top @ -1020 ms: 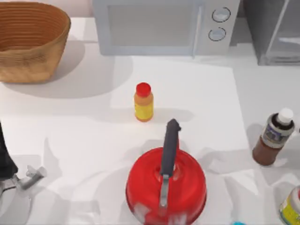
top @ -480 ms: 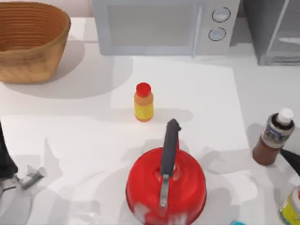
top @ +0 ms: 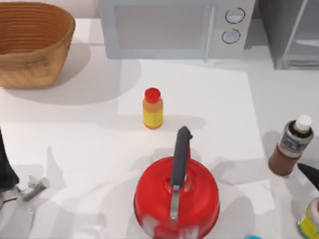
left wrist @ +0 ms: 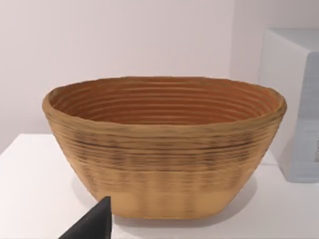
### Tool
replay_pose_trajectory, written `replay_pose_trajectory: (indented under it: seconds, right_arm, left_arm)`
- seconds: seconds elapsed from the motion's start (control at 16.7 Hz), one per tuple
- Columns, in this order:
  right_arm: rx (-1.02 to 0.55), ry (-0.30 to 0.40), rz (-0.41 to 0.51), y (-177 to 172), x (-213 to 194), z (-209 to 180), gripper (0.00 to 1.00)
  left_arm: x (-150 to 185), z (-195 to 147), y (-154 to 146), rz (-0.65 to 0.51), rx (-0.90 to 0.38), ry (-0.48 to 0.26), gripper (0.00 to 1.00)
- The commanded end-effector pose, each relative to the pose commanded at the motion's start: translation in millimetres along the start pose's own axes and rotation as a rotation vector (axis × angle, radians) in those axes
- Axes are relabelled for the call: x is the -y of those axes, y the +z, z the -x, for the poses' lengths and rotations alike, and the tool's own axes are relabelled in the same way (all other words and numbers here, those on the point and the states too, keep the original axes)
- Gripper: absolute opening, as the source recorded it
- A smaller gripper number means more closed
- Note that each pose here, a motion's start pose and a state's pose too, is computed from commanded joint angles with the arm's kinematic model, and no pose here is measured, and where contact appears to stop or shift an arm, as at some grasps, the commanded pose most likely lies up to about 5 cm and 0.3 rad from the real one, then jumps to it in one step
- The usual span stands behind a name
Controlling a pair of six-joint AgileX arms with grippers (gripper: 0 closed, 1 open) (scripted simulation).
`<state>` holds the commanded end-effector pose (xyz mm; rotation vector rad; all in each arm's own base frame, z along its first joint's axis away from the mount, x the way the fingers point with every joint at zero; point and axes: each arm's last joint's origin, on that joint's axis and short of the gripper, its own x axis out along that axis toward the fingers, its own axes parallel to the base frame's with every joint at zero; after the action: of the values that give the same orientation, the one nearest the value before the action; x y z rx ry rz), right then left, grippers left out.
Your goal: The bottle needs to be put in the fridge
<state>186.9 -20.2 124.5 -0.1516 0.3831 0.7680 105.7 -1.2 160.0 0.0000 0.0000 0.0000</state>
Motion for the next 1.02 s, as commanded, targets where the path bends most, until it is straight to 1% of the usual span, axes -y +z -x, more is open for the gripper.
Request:
replay_pose_trajectory:
  seconds: [0.3, 0.54, 0.78, 1.02]
  right_arm:
    - [0.006, -0.002, 0.003, 5.6, 1.5, -8.7, 1.0]
    - [0.014, -0.004, 0.01, 7.6, 2.3, -29.5, 1.0]
    - [0.004, -0.004, 0.001, 1.4, 1.9, -53.6, 1.0]
    - [0.002, -0.003, 0.001, 0.5, 1.3, -59.7, 1.0]
  left_arm:
    - [0.0, 0.0, 0.0, 0.0, 0.0, 0.0, 1.0]
    - [0.0, 0.0, 0.0, 0.0, 0.0, 0.0, 1.0]
    - [0.0, 0.0, 0.0, 0.0, 0.0, 0.0, 1.0]
    - [0.0, 0.0, 0.0, 0.0, 0.0, 0.0, 1.0]
